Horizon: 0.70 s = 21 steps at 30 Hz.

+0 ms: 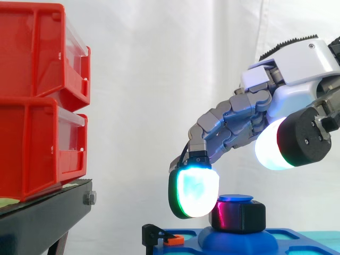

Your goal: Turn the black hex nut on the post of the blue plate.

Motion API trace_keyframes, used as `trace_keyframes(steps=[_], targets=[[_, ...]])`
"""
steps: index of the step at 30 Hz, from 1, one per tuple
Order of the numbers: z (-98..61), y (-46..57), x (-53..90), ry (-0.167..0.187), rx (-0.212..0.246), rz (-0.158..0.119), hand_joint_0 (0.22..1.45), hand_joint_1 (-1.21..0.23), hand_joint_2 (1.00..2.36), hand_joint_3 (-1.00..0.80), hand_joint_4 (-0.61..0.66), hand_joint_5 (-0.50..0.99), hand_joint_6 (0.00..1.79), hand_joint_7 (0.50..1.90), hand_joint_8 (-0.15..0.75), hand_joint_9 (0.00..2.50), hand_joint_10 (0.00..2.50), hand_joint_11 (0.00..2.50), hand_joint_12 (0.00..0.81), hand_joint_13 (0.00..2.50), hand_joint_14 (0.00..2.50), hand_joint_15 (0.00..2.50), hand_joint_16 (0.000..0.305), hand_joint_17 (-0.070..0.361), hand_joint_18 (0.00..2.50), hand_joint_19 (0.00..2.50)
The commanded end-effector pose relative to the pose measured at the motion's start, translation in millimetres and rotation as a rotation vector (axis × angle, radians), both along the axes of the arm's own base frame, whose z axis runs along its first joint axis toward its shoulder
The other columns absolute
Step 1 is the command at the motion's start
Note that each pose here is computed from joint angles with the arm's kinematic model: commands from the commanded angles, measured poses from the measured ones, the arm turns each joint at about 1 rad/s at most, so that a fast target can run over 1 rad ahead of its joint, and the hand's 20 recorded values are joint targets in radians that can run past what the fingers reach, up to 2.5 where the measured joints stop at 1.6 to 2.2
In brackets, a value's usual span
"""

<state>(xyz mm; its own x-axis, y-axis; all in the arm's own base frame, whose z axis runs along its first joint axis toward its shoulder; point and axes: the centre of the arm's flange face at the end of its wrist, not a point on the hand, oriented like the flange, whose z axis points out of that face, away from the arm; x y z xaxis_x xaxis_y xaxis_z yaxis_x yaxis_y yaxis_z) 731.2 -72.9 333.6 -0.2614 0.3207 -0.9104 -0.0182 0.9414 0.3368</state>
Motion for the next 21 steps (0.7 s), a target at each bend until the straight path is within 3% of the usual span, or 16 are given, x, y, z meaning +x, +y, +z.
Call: trace_keyframes(steps=[1,12,21], targets=[[-3.9,-0.4,2.3,-0.003,0.0,0.0,0.48,-0.46,1.0,-0.5,0.22,-0.18,0.5,0.92,0.251,0.32,0.0,0.0,0.368,0.09,0.0,0.0,0.055,0.125,0.0,0.09],[-8.0,-0.1,4.5,-0.013,0.001,0.002,0.48,-0.46,1.0,-0.5,0.22,-0.18,0.5,0.92,0.25,0.32,0.0,0.0,0.366,0.09,0.0,0.0,0.055,0.124,0.0,0.08],[-21.2,-2.7,3.8,-0.028,0.005,0.004,0.49,-0.46,1.0,-0.5,0.23,-0.18,0.5,0.91,0.25,0.32,0.0,0.0,0.367,0.09,0.0,0.0,0.055,0.124,0.0,0.09]])
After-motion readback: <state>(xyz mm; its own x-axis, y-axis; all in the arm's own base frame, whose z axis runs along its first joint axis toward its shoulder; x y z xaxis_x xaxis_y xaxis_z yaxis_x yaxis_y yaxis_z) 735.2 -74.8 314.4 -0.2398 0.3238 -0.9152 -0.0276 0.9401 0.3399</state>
